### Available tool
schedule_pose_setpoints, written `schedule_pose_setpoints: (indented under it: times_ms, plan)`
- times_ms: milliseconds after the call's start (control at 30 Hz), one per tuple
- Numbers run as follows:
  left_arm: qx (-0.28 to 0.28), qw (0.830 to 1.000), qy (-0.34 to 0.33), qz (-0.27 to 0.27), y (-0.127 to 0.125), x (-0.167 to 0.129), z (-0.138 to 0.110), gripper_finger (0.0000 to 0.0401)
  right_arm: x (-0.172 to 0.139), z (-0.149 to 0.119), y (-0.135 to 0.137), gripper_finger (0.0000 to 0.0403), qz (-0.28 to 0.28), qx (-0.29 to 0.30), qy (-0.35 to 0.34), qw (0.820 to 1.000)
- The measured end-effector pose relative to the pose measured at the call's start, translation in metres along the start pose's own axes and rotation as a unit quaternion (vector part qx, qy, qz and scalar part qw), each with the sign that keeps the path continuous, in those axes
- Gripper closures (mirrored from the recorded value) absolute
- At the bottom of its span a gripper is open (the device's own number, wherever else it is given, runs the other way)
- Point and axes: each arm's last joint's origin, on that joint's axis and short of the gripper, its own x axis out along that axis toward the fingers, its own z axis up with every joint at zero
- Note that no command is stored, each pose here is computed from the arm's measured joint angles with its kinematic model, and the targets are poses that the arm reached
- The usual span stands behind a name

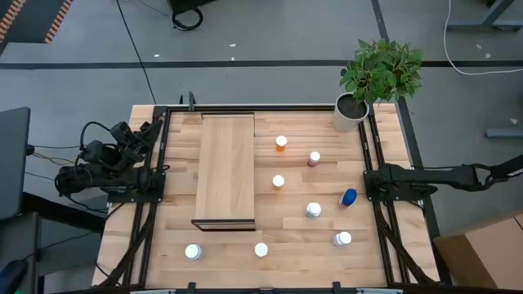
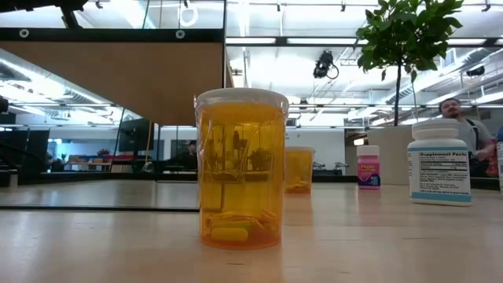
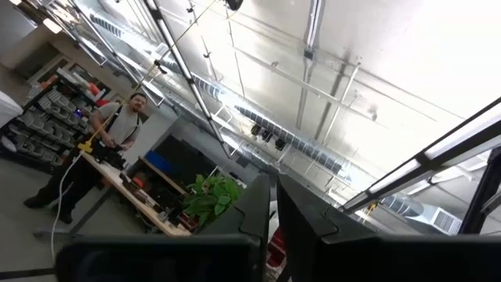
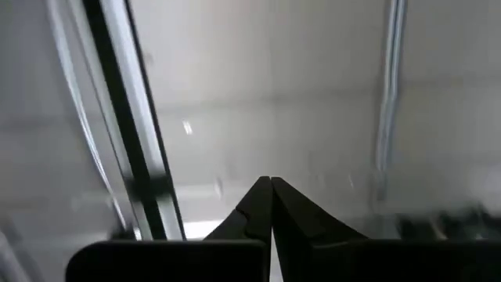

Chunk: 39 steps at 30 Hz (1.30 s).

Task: Pick and place medicine bottles onto shelf by color
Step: Put the pink pill bottle on the shelf

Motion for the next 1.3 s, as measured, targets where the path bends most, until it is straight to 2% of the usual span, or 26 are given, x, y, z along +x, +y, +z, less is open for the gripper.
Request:
schedule_pose_setpoints:
  times_ms: [33, 100, 167, 233, 267, 333, 433, 500, 700, 833, 900, 1000, 1067, 1133, 1200, 1300]
  plan:
    - [0.000, 1.000, 0.000, 0.000, 0.000, 0.000, 0.000, 0.0364, -0.001, -0.014, -0.006, 0.0392, -0.037, 0.003, 0.065, 0.997]
    - [-0.001, 1.000, 0.000, 0.000, 0.000, 0.000, 0.000, 0.0363, -0.002, -0.052, -0.021, 0.0392, -0.139, 0.013, 0.200, 0.970]
    - [-0.002, 1.000, -0.002, -0.001, 0.000, 0.000, 0.000, 0.0363, -0.004, -0.098, -0.036, 0.0392, -0.254, 0.019, 0.307, 0.917]
    - [-0.008, 1.000, -0.002, -0.001, 0.000, 0.000, 0.000, 0.0365, -0.012, -0.142, -0.049, 0.0392, -0.340, 0.021, 0.387, 0.857]
    - [-0.015, 1.000, -0.002, -0.001, 0.000, 0.000, 0.000, 0.0367, -0.016, -0.163, -0.053, 0.0392, -0.362, 0.027, 0.420, 0.832]
    - [-0.027, 1.000, -0.002, -0.001, 0.000, 0.000, 0.000, 0.0370, -0.024, -0.197, -0.060, 0.0392, -0.386, 0.041, 0.467, 0.794]
    - [-0.041, 0.999, -0.002, -0.001, 0.000, 0.000, 0.000, 0.0373, -0.027, -0.244, -0.066, 0.0392, -0.402, 0.080, 0.506, 0.759]
    - [-0.041, 0.999, -0.002, -0.001, 0.000, 0.000, 0.000, 0.0373, -0.022, -0.269, -0.069, 0.0392, -0.410, 0.105, 0.509, 0.750]
    - [-0.080, 0.997, -0.001, 0.000, 0.000, 0.000, 0.000, 0.0366, 0.009, -0.326, -0.077, 0.0392, -0.397, 0.115, 0.505, 0.758]
    - [-0.098, 0.995, -0.001, -0.001, 0.000, 0.000, 0.000, 0.0370, 0.033, -0.355, -0.081, 0.0392, -0.362, 0.084, 0.511, 0.776]
    - [-0.106, 0.994, -0.001, -0.001, 0.000, 0.000, 0.000, 0.0372, 0.039, -0.372, -0.084, 0.0392, -0.345, 0.058, 0.534, 0.770]
    - [-0.106, 0.994, -0.001, -0.001, 0.000, 0.000, 0.000, 0.0372, 0.039, -0.398, -0.088, 0.0392, -0.351, 0.044, 0.565, 0.745]
    - [-0.104, 0.995, -0.001, -0.001, 0.000, 0.000, 0.000, 0.0367, 0.039, -0.414, -0.090, 0.0392, -0.361, 0.053, 0.570, 0.736]
    - [-0.102, 0.995, -0.002, -0.001, 0.000, 0.000, 0.000, 0.0360, 0.035, -0.429, -0.092, 0.0392, -0.365, 0.046, 0.592, 0.717]
    - [-0.102, 0.995, -0.002, -0.001, 0.000, 0.000, 0.000, 0.0352, 0.027, -0.443, -0.094, 0.0392, -0.364, 0.028, 0.626, 0.690]
    - [-0.102, 0.995, -0.002, -0.001, 0.000, 0.000, 0.001, 0.0336, 0.013, -0.460, -0.097, 0.0392, -0.366, -0.002, 0.678, 0.637]
